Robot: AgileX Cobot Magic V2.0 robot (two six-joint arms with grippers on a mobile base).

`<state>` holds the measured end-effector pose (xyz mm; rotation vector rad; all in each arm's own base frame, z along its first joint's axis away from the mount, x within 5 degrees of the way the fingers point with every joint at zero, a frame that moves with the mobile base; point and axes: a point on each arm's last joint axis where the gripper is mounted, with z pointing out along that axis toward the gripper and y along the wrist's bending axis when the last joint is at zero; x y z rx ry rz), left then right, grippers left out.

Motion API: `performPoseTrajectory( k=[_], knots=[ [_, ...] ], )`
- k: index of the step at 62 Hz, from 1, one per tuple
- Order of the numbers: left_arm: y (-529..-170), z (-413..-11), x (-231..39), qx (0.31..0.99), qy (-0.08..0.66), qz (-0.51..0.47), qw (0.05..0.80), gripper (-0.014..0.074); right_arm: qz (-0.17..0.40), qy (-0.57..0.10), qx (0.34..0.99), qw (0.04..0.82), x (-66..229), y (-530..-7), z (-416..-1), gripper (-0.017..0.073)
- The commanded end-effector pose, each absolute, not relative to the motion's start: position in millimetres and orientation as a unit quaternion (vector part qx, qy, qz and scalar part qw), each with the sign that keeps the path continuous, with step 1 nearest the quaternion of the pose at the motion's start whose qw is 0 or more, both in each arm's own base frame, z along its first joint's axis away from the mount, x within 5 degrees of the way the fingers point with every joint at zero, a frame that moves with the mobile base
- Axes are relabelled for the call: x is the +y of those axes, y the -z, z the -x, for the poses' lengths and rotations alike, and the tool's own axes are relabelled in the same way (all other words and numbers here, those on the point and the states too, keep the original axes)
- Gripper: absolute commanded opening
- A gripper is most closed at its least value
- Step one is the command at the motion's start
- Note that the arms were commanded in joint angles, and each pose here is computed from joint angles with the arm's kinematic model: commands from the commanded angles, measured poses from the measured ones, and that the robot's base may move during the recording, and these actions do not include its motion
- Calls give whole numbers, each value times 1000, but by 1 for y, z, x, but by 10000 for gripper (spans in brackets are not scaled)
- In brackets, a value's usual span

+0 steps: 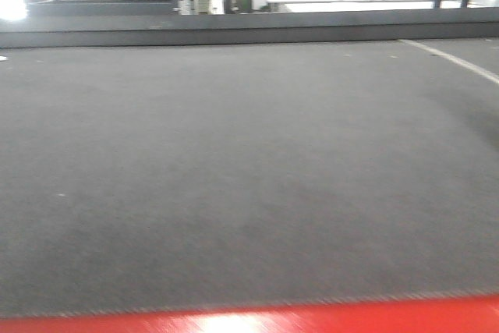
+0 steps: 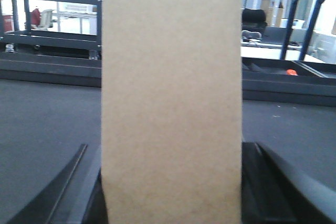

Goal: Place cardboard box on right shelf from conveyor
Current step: 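Drive to the steel shelf holding the box in the right gripper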

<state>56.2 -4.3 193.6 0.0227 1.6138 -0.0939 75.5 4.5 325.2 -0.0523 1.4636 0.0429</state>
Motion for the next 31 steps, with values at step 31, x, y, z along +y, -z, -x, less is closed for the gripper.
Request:
performPoseTrajectory(
  k=[31],
  knots=[
    [-198,-56,-4,692,45,-8,720,-116,32,-15,619,785,5,-344,-72,51]
  ],
)
